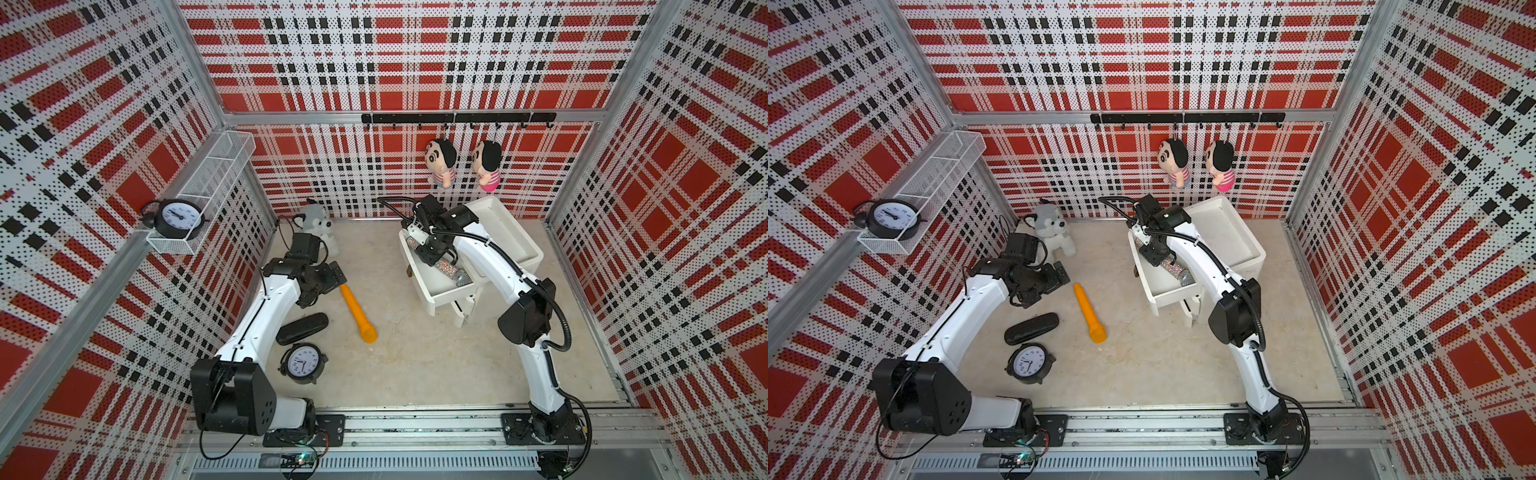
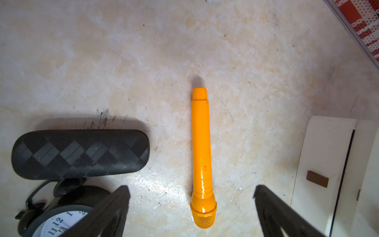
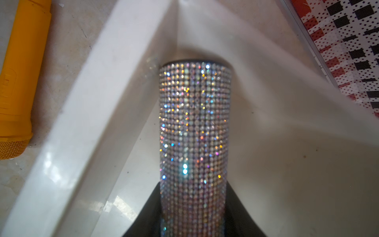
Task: Take the microphone out of the drawer
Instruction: Pick up the microphone from the drawer, then place the microphone at the center of the board.
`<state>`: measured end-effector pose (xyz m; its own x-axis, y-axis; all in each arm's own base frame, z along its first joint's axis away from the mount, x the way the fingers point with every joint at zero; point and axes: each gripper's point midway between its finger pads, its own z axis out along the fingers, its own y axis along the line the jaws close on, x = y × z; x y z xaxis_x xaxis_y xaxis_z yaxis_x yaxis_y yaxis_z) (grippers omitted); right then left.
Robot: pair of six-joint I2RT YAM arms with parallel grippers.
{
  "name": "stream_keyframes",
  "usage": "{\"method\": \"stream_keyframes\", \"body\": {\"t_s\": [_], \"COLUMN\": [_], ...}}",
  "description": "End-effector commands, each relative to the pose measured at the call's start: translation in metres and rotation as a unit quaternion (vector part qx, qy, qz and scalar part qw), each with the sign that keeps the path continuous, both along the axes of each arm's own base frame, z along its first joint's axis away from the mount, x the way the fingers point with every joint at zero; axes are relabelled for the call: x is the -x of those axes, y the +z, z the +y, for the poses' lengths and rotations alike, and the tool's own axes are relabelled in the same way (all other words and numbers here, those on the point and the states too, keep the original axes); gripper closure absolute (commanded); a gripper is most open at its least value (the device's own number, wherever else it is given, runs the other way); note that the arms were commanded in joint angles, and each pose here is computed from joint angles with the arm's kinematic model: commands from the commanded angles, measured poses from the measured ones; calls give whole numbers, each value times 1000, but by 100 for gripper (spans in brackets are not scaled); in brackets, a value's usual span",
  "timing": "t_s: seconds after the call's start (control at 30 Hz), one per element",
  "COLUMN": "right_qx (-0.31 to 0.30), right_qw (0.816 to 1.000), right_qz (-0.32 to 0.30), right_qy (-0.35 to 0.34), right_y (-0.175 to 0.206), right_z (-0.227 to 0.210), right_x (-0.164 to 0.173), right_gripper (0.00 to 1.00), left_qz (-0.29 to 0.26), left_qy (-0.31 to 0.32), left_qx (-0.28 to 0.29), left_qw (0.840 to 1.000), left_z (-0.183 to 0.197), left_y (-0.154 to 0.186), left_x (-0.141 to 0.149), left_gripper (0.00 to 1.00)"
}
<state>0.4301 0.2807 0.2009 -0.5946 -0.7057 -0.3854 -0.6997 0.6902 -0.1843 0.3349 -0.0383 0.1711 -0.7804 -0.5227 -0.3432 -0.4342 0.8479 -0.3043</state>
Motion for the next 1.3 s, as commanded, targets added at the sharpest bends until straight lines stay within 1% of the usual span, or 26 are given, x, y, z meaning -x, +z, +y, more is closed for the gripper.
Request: {"method": "stream_keyframes", "body": {"t_s": [0.0,0.17,0.3,0.43,0.63,0.8,0.97,1.07,1.13,1.17,1.27], "right_qx": [-71,-150,-212,-246,-310,-329,-387,-408,-424,-431,-432], "right_qw": [997,987,974,963,944,936,915,906,899,897,900], "right_qz": [-33,-51,-77,-110,-111,-112,-81,-63,-60,-50,-29], "right_qy": [-6,-20,-11,-4,34,54,81,95,94,85,55], "right_y": [43,74,104,134,168,181,198,200,207,205,187], "right_z": [7,6,10,13,36,57,87,111,124,129,142], "right_x": [-5,-13,-17,-20,-6,10,34,49,55,56,52], "right_gripper": [77,80,82,82,81,83,85,86,88,89,89], "left_qz": [-19,-36,-42,-37,-31,-33,-41,-46,-44,-42,-36], "left_qy": [1,8,22,32,32,18,37,36,33,32,29], "left_qx": [9,-7,-16,-28,-34,-38,-52,-40,-34,-32,-27], "left_qw": [1000,999,999,998,998,999,997,997,998,998,999], "left_z": [-1,6,16,25,36,43,60,60,58,57,55], "left_y": [7,14,18,13,2,-5,-1,-1,-2,-3,-5], "left_x": [-8,-12,-14,-15,-21,-29,-33,-36,-36,-36,-34], "left_gripper": [2,2,2,2,2,2,2,2,2,2,2]}}
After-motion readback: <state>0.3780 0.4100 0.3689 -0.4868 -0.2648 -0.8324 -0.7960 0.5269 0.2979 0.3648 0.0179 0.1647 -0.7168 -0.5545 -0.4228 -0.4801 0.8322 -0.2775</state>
